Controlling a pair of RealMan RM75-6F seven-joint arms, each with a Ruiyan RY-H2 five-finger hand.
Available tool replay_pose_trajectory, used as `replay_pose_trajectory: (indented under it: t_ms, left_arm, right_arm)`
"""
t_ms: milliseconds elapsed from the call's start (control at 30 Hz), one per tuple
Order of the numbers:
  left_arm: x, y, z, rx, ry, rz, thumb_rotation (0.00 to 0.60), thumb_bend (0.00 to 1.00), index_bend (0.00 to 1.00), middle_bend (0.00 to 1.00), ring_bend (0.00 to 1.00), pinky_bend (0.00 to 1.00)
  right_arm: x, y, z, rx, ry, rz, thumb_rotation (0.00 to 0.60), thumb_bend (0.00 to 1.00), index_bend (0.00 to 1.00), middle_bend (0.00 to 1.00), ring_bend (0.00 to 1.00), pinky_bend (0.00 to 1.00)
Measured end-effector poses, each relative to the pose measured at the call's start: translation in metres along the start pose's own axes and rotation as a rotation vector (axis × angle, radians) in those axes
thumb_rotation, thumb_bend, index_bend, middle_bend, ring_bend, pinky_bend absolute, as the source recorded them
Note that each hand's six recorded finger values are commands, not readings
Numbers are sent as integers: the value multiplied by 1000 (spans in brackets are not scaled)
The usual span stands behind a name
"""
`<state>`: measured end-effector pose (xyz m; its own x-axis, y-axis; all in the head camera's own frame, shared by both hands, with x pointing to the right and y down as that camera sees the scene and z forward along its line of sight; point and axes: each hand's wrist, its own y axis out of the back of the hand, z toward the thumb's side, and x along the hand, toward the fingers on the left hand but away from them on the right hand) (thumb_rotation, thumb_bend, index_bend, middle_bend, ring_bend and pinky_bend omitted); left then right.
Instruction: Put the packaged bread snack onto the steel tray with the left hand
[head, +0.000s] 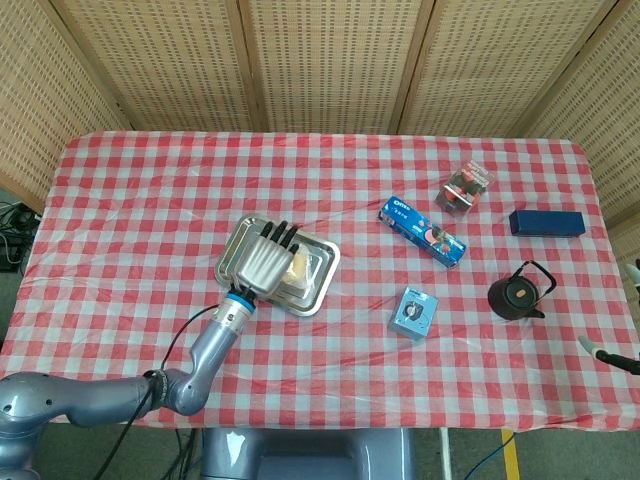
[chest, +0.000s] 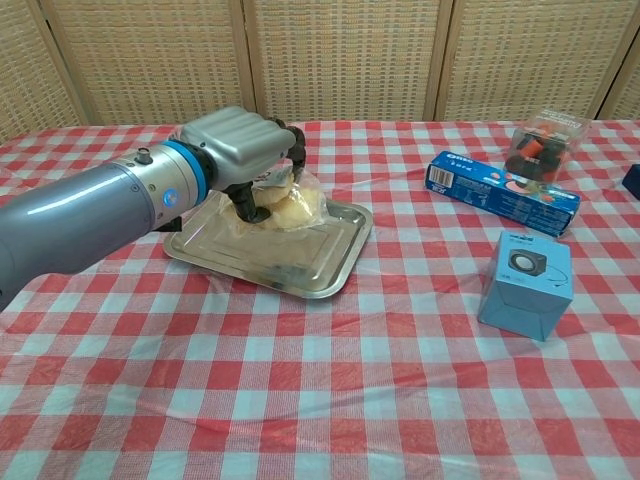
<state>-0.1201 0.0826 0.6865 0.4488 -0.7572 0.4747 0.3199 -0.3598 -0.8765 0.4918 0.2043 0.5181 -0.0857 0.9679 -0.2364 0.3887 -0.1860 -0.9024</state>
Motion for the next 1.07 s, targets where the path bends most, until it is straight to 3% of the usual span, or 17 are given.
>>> replay_pose_trajectory:
  t_ms: [167, 467, 800, 1067]
  left_arm:
    - [-4, 2, -9, -11, 31, 5, 600, 125, 0, 0, 0, 0]
    - [-25, 12, -28, -88, 51, 29, 600, 125, 0, 0, 0, 0]
    - [-106, 18, -73, -205, 100, 156, 600, 98, 0, 0, 0, 0]
    - [-193, -11, -126, -231, 244, 139, 600, 92, 0, 0, 0, 0]
  right_arm:
    - [1, -1, 4, 0, 11, 1, 600, 0, 0, 0, 0, 0]
    - [3, -4, 7, 24, 20, 10, 600, 0, 0, 0, 0, 0]
    - [1, -6, 3, 62, 2, 16, 600, 0, 0, 0, 0, 0]
    - [1, -14, 5, 145, -1, 29, 600, 0, 0, 0, 0, 0]
